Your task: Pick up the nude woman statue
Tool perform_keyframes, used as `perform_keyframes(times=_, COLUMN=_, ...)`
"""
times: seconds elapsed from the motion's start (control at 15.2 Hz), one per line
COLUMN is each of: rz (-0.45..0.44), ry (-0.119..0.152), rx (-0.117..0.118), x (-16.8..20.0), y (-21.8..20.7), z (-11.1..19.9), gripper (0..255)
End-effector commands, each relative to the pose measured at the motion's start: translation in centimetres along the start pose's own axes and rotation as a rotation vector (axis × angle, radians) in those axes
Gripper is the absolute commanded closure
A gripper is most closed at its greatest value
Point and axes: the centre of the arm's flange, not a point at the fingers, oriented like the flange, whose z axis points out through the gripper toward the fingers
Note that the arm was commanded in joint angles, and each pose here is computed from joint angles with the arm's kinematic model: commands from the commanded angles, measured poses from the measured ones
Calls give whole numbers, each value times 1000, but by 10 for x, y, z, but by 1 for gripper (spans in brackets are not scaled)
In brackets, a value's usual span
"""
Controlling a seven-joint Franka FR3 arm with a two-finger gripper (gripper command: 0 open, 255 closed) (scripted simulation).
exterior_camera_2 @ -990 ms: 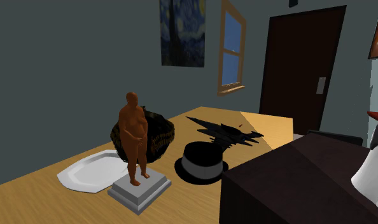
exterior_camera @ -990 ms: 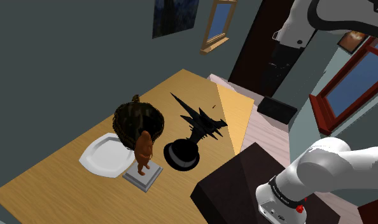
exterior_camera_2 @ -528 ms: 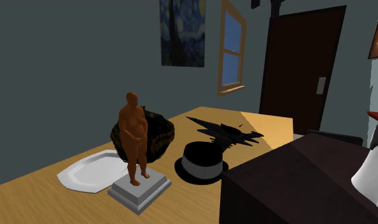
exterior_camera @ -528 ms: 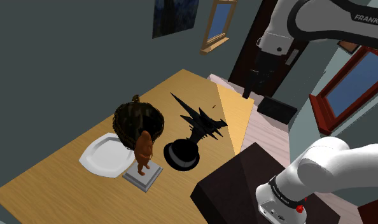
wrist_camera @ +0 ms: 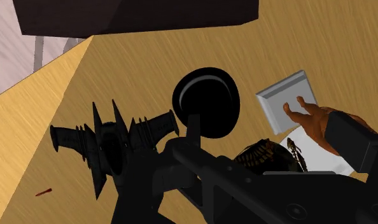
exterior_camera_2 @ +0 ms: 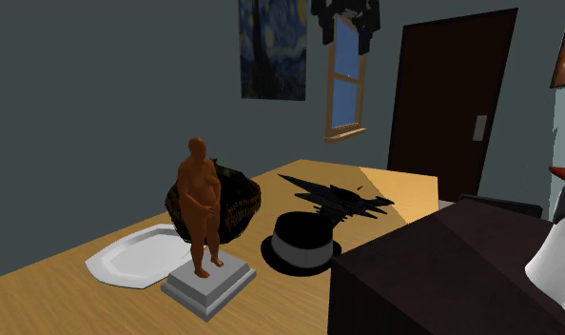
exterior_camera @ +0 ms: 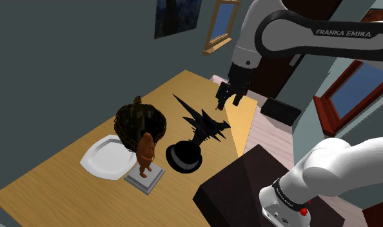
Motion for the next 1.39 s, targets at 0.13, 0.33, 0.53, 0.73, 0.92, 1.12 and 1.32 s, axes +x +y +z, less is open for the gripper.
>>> perform_keyframes(times=0.13, rz=13, ry=-2, rx=8, x=22, y=-41, z=25, gripper=0)
perform_keyframes(times=0.33, rz=22, ry=-4, rx=12, x=40, y=-70, z=44, gripper=0)
perform_keyframes(times=0.53, rz=31, ry=-6, rx=17, x=58, y=-100, z=63, gripper=0)
perform_keyframes(times=0.73, rz=40, ry=-8, rx=22, x=76, y=-129, z=82, gripper=0)
perform_keyframes(times=0.92, rz=49, ry=-10, rx=27, x=94, y=-158, z=101, gripper=0)
perform_keyframes(times=1.12, rz=58, ry=-12, rx=32, x=112, y=-187, z=119, gripper=0)
perform_keyframes(times=1.32, rz=68, ry=-14, rx=37, x=131, y=-216, z=138, gripper=0)
